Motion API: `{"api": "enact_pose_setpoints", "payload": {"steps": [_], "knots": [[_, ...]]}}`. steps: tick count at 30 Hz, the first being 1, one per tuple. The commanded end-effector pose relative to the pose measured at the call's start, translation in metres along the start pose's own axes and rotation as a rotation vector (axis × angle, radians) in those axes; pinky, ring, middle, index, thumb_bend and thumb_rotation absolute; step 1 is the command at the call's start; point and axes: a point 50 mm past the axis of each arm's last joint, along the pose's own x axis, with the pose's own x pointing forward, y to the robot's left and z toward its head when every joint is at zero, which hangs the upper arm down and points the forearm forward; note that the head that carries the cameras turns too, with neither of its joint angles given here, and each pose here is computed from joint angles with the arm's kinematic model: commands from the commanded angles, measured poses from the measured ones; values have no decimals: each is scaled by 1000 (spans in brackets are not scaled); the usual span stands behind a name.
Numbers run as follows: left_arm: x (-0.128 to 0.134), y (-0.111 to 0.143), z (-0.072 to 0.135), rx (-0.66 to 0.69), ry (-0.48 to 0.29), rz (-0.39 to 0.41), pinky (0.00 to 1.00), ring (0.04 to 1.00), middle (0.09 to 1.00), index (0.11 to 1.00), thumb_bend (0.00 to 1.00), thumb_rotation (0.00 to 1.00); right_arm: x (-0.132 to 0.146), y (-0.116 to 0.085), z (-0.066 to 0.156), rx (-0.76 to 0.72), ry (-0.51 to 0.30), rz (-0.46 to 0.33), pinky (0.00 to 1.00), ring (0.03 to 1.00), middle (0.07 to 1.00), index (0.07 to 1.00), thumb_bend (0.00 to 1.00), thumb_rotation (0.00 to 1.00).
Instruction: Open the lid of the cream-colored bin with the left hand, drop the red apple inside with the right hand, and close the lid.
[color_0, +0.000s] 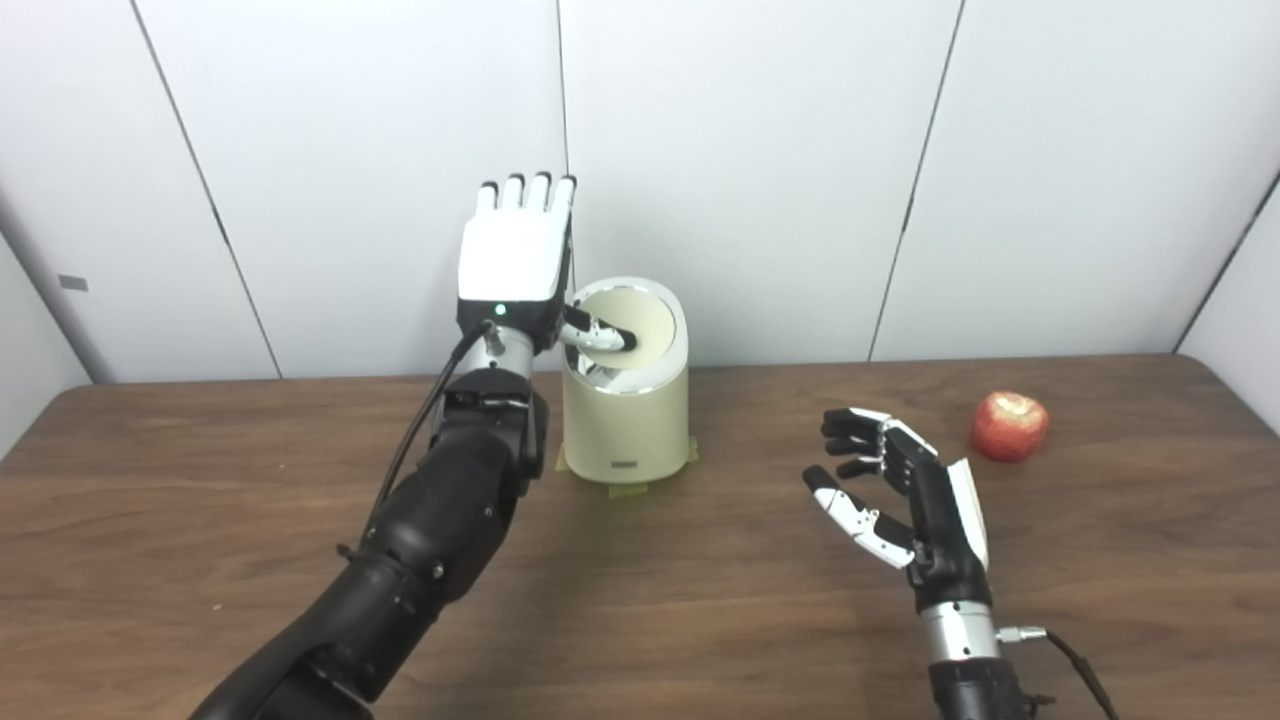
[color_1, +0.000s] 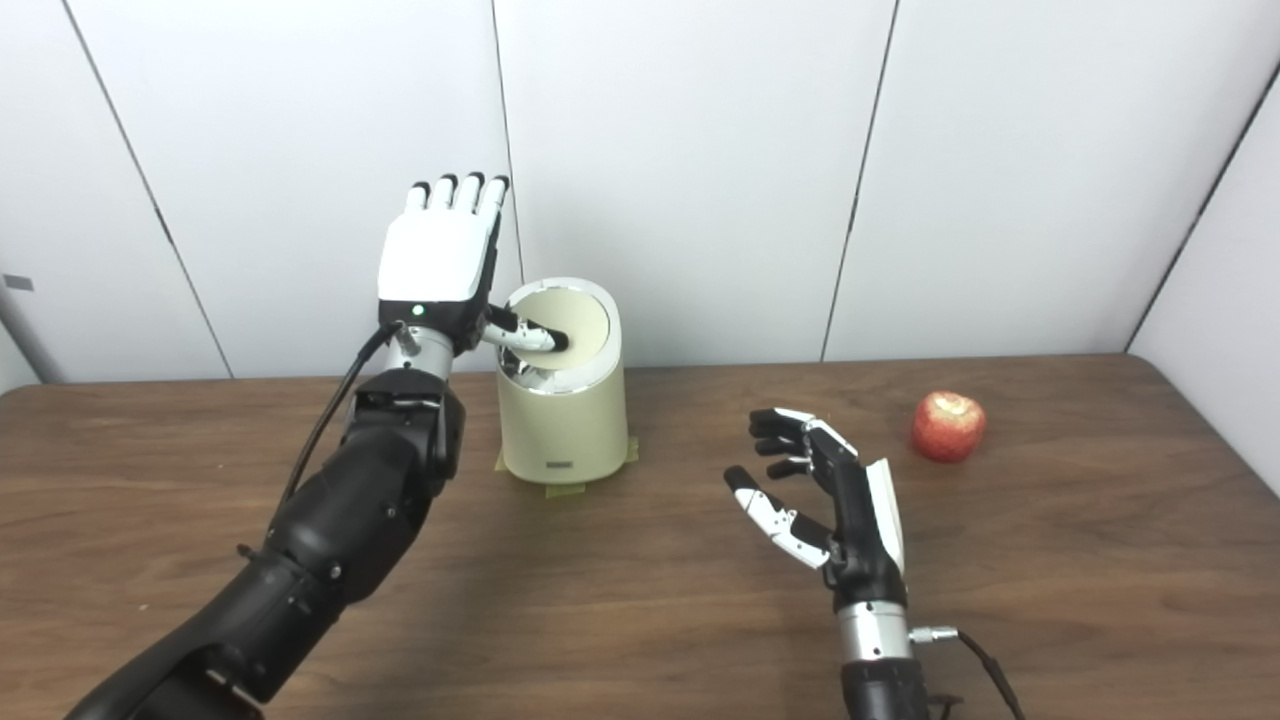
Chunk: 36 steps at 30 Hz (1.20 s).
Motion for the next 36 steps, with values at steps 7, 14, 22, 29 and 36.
{"api": "enact_pose_setpoints", "payload": {"steps": [7,14,22,29,36], "knots": [[3,-22,-19,85,-36,18,1000,1000,1000,1000,1000,203,0,5,6,12,-31,-3,537,643,669,669,253,275],[0,-8,-16,-342,85,-33,1000,1000,1000,1000,682,948,-1,5,8,19,-16,-6,545,647,673,670,258,273],[-6,25,-16,-930,131,84,1000,1000,1000,1000,597,1000,-1,6,7,15,-16,-11,540,640,669,667,255,281],[-33,50,-35,-1235,-27,221,915,962,967,957,401,1000,-1,5,10,4,-22,-14,552,653,678,674,247,276],[-90,47,-65,-1416,-105,260,757,825,828,825,239,883,9,-5,32,-86,-130,-78,536,642,672,674,257,392]]}}
